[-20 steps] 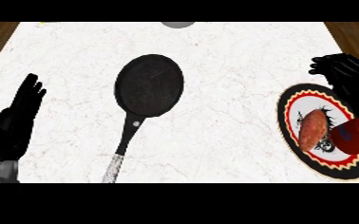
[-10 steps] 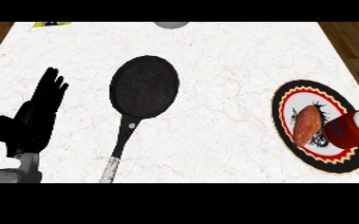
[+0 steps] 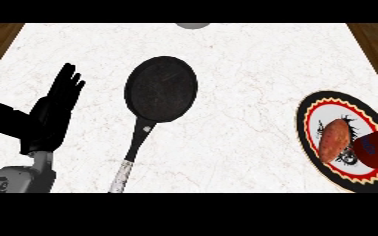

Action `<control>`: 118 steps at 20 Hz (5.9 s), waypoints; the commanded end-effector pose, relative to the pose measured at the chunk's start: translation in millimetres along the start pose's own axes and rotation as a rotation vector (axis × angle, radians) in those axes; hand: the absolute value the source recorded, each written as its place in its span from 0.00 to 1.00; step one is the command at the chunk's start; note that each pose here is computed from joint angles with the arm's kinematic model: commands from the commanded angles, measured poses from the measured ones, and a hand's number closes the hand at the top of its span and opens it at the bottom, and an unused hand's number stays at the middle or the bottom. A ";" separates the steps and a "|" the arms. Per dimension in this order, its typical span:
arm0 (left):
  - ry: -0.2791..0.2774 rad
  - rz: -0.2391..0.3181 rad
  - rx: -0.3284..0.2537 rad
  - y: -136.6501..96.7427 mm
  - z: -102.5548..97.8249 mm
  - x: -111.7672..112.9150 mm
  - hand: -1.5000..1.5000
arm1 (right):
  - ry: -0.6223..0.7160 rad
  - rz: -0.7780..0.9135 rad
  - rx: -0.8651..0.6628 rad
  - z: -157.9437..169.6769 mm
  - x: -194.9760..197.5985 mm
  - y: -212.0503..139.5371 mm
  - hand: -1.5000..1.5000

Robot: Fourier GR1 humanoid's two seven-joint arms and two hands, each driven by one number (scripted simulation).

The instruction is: Pick the can from the plate and place it in the pan

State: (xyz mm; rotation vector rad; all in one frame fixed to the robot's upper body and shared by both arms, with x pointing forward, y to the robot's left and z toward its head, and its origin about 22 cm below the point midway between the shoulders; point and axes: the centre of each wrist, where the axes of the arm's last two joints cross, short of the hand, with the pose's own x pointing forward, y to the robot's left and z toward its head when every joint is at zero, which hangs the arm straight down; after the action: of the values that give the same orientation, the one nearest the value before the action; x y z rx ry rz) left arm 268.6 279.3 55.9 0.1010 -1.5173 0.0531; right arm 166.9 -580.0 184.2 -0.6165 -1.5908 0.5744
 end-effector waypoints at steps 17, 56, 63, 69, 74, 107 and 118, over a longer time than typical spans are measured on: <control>-0.007 -0.016 -0.005 -9.3 -8.8 0.2 0.50 | 0.262 0.471 0.667 -63.7 53.8 34.2 0.00; -0.001 -0.009 -0.008 -19.4 -16.2 4.8 0.50 | 0.343 0.725 0.704 -69.5 38.2 145.4 0.00; 0.003 0.004 -0.004 -0.4 -2.2 -8.0 0.50 | 0.347 0.689 0.668 -91.5 34.9 172.9 0.00; -0.003 -0.004 -0.013 -5.6 -20.4 11.8 0.50 | 0.332 0.661 0.708 -89.3 8.1 183.9 0.00; 0.003 -0.007 -0.010 -9.5 -11.3 11.7 0.50 | 0.255 0.666 0.719 -97.9 12.7 201.4 1.00; 0.002 -0.027 -0.167 -40.0 -19.1 11.2 0.50 | 0.116 0.727 -0.115 -172.1 309.9 380.8 1.00; -0.026 -0.021 -0.217 -60.8 -28.3 20.1 0.50 | 0.362 0.784 -0.481 -181.3 397.1 404.0 1.00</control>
State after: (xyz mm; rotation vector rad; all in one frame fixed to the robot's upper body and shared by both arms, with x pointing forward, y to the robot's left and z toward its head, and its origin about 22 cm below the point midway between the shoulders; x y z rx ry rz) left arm 300.9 225.6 71.5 -0.0535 -1.5333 -0.1244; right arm 340.1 -35.7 206.2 -1.5488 -1.2116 0.7681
